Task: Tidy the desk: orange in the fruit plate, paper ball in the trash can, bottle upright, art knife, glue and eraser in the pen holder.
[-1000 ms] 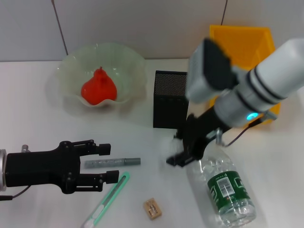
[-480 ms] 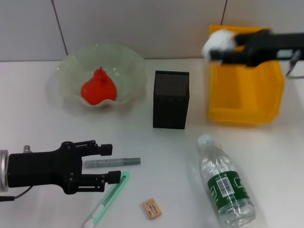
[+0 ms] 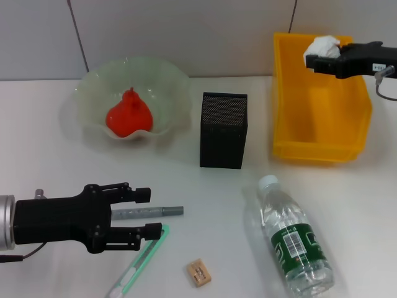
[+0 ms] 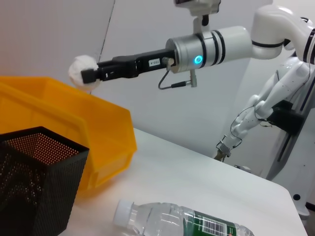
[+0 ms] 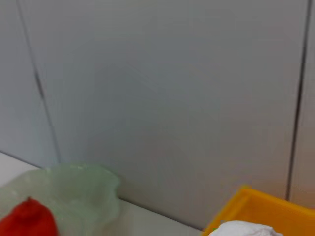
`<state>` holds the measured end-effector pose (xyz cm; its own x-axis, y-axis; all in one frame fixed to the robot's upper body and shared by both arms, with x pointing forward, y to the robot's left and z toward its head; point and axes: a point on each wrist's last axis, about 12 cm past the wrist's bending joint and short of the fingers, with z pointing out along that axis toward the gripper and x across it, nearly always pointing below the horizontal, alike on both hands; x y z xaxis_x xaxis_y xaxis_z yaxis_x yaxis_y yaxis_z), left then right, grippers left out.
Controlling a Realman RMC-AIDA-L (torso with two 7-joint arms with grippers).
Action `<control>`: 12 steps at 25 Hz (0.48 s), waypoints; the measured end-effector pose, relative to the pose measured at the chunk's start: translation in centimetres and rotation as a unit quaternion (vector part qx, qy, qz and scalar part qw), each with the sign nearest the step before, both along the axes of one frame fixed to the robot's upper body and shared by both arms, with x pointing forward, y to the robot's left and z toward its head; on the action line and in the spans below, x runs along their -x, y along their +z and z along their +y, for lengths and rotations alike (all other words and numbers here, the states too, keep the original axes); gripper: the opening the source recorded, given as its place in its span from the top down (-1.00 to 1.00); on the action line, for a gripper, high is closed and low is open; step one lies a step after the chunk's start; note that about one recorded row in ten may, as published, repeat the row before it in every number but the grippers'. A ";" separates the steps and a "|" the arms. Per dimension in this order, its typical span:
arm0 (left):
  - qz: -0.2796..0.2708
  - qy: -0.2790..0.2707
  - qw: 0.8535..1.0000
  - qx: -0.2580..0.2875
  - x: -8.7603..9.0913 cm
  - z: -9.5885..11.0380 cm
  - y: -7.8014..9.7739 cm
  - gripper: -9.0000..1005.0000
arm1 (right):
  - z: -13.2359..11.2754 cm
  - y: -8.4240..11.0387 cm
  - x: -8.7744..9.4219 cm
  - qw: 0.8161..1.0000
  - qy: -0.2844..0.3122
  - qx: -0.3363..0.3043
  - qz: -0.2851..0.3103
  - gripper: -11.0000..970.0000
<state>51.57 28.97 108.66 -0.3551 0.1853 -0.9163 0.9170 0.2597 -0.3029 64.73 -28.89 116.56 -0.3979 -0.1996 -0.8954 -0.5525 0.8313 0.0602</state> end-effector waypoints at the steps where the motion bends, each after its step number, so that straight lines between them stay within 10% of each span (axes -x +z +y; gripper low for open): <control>1: 0.000 0.000 1.000 0.000 0.0 0.0 0.0 -0.61 | 0.0 0.0 0.0 1.000 0.000 0.000 0.000 -0.27; 12: 0.002 0.006 1.000 0.005 0.0 0.1 0.1 -0.61 | -0.2 -0.1 -0.4 1.000 -0.014 0.008 -0.001 -0.48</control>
